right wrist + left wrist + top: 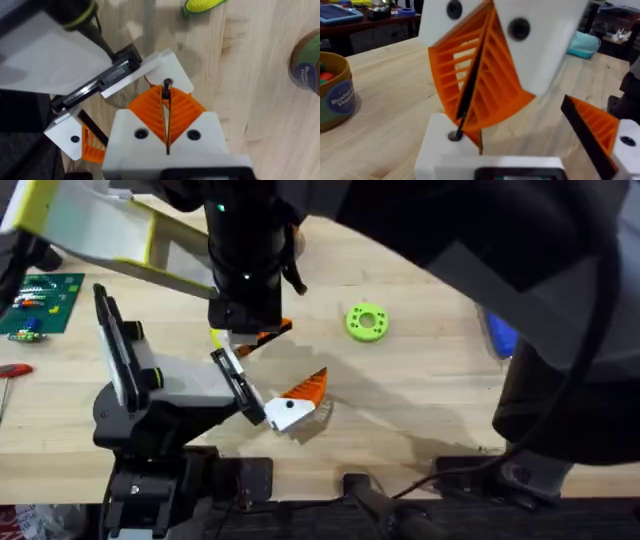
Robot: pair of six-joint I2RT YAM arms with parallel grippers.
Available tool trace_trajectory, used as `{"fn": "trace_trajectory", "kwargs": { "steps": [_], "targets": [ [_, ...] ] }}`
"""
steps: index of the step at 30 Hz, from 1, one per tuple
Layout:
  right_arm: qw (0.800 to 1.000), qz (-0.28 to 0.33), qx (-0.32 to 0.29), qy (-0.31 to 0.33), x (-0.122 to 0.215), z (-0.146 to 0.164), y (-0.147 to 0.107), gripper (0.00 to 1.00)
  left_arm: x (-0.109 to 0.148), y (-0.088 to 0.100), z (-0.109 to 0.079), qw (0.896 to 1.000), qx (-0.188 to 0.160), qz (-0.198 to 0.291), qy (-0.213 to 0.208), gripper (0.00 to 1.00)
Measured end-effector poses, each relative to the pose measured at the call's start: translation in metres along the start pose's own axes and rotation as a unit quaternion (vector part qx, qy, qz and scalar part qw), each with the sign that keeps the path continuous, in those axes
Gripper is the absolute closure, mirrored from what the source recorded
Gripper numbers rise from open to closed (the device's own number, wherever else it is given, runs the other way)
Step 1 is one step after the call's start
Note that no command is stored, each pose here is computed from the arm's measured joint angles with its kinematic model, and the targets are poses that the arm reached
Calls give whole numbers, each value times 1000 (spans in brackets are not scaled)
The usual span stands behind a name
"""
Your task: Pick up the gripper from the table and insert it into the empty holder that is missing its gripper. Then pick up a screw, insert it into the mounting hole, and use the screwdriver to tighten it. Finally, clean up the table by picking up the vegetable and placing it into the bucket.
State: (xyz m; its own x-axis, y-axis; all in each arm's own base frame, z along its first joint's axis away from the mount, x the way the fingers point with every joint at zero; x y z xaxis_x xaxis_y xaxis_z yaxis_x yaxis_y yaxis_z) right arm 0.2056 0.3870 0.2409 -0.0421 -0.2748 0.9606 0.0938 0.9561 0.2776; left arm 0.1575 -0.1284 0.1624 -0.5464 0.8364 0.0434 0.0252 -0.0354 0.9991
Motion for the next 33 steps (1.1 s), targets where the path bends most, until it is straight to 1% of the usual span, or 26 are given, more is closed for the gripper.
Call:
{"fn": "trace_trajectory", "kwargs": {
  "steps": [28,33],
  "targets": [
    [1000,0,2,1,0,2,1,999,0,0,0,1000,0,0,0,10],
    [1000,6,2,3,-6,1,1,999,0,0,0,1000,2,0,1,10]
  ]
}}
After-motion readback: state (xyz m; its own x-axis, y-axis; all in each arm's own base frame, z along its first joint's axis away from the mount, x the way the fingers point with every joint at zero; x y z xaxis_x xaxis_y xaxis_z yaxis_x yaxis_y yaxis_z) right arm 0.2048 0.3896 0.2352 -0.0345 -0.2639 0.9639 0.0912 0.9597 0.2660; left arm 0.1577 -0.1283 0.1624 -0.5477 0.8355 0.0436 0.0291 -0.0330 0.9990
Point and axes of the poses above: each hand's point on the last joint's axis, 136 mm out from that joint toward the fingers, its own x axis back along the fingers, its own z axis along the line the jaws close on, y = z × x, the point moved 2 cm from there along x, back along the fingers, and after that the axes turned 7 degrees about -x, right-handed, at the moved point
